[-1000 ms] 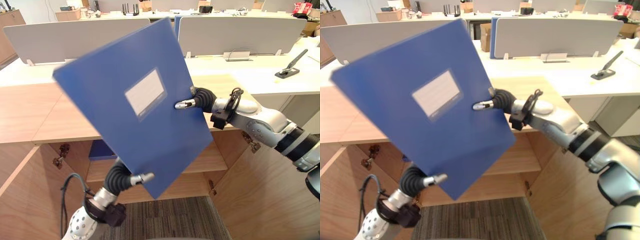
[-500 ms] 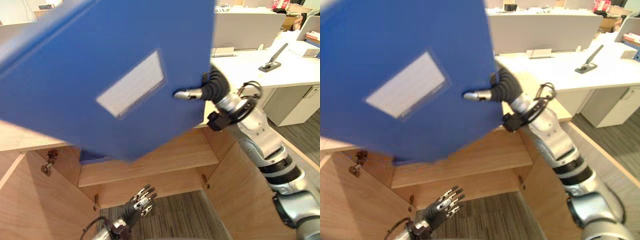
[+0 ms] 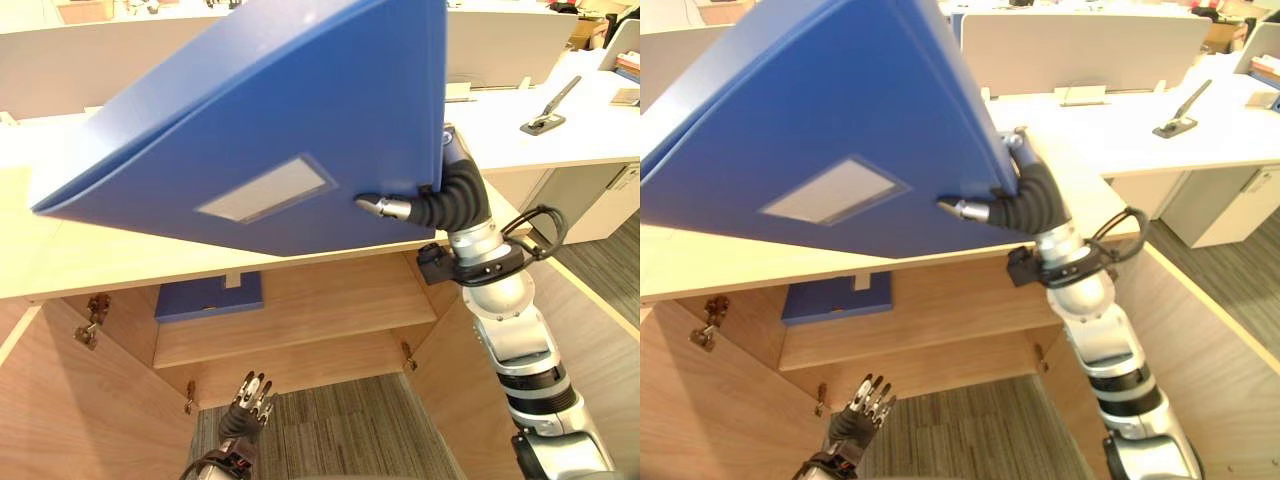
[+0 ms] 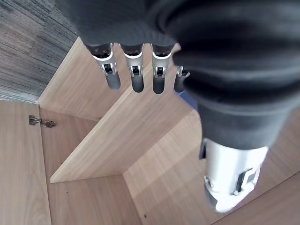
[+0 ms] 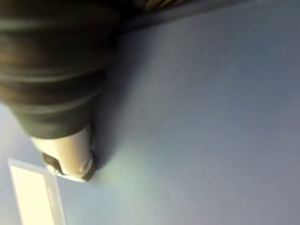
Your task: Walk over to the cabinet, pick up the folder, carry it to the office cabinet, place the folder inside the office cabinet, then close the office cabinet door
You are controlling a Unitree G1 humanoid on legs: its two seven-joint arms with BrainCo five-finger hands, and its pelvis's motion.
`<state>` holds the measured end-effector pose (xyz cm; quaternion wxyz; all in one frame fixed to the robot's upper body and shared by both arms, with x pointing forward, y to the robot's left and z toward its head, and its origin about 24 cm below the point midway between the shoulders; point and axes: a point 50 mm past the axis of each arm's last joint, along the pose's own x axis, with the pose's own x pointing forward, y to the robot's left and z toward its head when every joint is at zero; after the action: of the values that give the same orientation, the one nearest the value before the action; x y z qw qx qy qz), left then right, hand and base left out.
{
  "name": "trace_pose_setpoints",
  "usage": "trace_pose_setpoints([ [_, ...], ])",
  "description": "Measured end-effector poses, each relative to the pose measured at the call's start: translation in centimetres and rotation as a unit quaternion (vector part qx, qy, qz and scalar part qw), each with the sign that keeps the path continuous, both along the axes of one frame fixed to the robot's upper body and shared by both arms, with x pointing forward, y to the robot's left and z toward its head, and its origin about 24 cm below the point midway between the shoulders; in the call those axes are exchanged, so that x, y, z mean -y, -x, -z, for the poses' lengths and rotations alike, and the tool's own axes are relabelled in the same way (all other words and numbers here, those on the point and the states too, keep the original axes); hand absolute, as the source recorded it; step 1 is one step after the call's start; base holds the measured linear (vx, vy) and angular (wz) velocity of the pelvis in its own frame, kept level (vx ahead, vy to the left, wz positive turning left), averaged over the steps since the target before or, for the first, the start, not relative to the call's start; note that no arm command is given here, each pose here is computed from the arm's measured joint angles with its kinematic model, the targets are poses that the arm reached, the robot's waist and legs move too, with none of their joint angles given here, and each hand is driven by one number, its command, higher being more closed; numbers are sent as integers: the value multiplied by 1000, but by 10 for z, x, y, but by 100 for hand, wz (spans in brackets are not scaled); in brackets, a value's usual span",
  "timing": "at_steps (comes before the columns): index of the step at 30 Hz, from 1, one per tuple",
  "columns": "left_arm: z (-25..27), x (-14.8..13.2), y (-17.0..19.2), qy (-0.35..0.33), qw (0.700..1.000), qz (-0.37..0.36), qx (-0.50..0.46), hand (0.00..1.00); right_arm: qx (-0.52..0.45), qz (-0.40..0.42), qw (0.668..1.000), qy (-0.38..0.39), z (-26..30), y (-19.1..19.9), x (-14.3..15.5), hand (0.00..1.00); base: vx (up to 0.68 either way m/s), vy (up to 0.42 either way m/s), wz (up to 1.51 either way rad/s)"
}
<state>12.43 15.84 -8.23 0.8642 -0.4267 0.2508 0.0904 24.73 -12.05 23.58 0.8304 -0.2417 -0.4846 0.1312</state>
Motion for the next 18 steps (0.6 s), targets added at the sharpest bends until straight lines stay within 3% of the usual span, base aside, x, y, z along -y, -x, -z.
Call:
trace_pose_setpoints([
  [3,-1,-6,-1,-26,999,-28,-3,0,-7,-22,999,37,16,8,-12,100,0,0,0],
  [6,-2,-11,-3,-79,996,-48,-10,0,-49,-66,984,159,51,12,-33,100,-2,2,1],
  [9,-3,-12,-2,-120,992,-35,-12,0,-126,-76,948,283,100,4,-33,100,0,1,8],
  [12,2,-9,3,-127,992,-15,-22,0,-203,-54,899,383,142,-7,-13,100,21,10,12],
  [18,14,-5,13,-110,993,19,-37,0,-221,-52,873,431,151,-16,-7,100,7,5,2],
])
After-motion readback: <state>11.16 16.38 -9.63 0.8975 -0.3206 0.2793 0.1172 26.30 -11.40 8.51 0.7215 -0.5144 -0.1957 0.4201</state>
